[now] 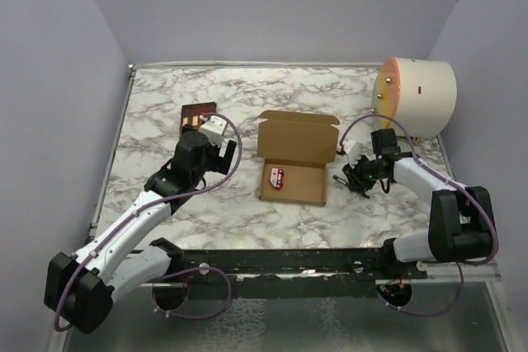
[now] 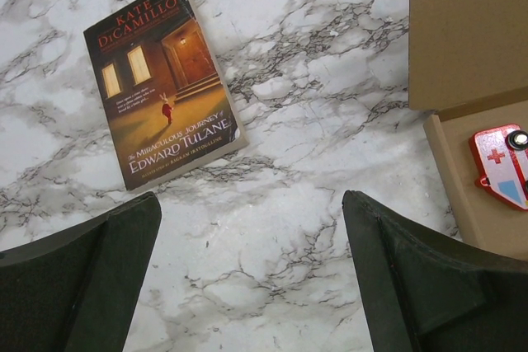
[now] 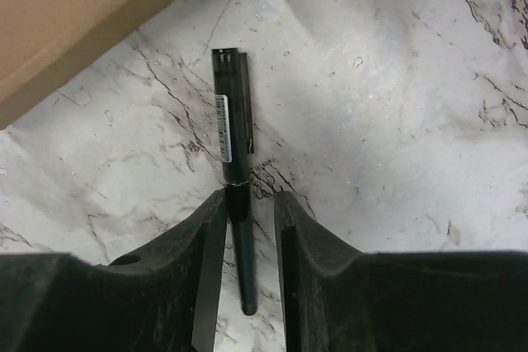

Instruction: Fold the paper box

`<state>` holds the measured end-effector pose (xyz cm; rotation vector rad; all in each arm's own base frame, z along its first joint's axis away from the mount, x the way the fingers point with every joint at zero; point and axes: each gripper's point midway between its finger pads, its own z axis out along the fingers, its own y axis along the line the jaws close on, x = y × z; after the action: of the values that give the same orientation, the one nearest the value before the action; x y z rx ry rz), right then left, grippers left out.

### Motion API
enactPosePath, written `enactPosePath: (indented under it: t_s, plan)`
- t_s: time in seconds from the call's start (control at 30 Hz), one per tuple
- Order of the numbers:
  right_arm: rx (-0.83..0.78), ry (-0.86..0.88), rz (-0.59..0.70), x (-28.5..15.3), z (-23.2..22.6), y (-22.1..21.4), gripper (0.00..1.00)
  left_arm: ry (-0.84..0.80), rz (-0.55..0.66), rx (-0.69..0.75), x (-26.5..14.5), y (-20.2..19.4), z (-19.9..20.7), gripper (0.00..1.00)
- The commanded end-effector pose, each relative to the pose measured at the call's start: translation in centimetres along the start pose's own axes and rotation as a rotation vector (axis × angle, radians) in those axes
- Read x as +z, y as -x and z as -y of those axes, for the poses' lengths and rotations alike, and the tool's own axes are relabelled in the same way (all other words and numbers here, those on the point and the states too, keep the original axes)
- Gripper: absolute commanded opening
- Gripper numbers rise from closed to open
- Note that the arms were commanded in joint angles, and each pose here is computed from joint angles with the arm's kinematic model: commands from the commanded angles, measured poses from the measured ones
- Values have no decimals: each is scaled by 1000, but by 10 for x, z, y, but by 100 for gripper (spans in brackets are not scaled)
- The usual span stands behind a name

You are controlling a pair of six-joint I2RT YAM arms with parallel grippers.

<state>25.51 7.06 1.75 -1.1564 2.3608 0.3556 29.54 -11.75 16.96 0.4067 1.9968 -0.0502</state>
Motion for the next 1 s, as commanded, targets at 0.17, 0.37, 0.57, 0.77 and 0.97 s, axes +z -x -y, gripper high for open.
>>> enactPosePath:
  t_s: [0.17, 0.37, 0.57, 0.77, 0.97]
  plan:
    - [-19, -29, -35, -4, 5, -8, 28, -16, 30, -3, 1, 8, 1, 95]
    - [-16, -5, -56, -2, 3, -12, 4, -14, 32, -1, 1, 9, 0, 95]
    - [-20, -15, -42, -9, 5, -6, 1, -9, 37, -2, -1, 9, -1, 95]
    - [-42, -50, 34, -26, 9, 10, 1, -5, 39, -3, -1, 10, -2, 95]
    - [-126, -56, 153, -48, -1, 34, 1, 3, 44, -3, -2, 11, -4, 95]
